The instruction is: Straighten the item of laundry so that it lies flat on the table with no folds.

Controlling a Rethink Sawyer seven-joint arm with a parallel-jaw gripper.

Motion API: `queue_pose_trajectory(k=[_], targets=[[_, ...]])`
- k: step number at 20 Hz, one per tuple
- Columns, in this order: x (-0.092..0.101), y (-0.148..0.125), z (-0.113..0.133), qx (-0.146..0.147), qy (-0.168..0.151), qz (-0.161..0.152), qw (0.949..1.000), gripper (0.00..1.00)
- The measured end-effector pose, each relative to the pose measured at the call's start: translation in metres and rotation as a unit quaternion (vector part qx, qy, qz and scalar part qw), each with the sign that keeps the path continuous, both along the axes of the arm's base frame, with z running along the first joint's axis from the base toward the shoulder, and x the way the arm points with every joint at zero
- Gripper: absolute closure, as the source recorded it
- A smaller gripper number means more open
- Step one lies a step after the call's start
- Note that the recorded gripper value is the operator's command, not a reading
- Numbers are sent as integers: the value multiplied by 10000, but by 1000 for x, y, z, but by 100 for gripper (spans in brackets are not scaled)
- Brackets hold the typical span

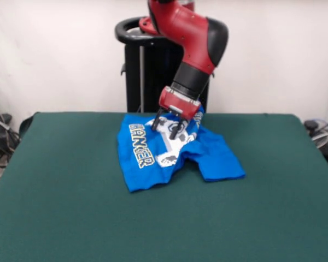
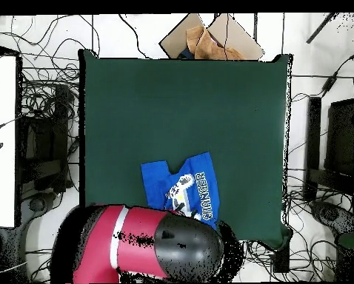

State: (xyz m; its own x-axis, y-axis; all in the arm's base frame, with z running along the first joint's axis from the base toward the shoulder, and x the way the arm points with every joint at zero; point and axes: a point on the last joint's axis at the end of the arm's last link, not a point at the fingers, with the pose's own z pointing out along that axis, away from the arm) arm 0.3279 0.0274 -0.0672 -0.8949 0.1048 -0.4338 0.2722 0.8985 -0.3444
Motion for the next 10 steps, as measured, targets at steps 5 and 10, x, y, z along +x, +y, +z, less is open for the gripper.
queue_pose_trajectory(k=[5, 10], targets=[[-6, 0, -4, -133, -262, 85, 9995, 0], [-11, -6, -8, -360, -532, 262, 9976, 0]])
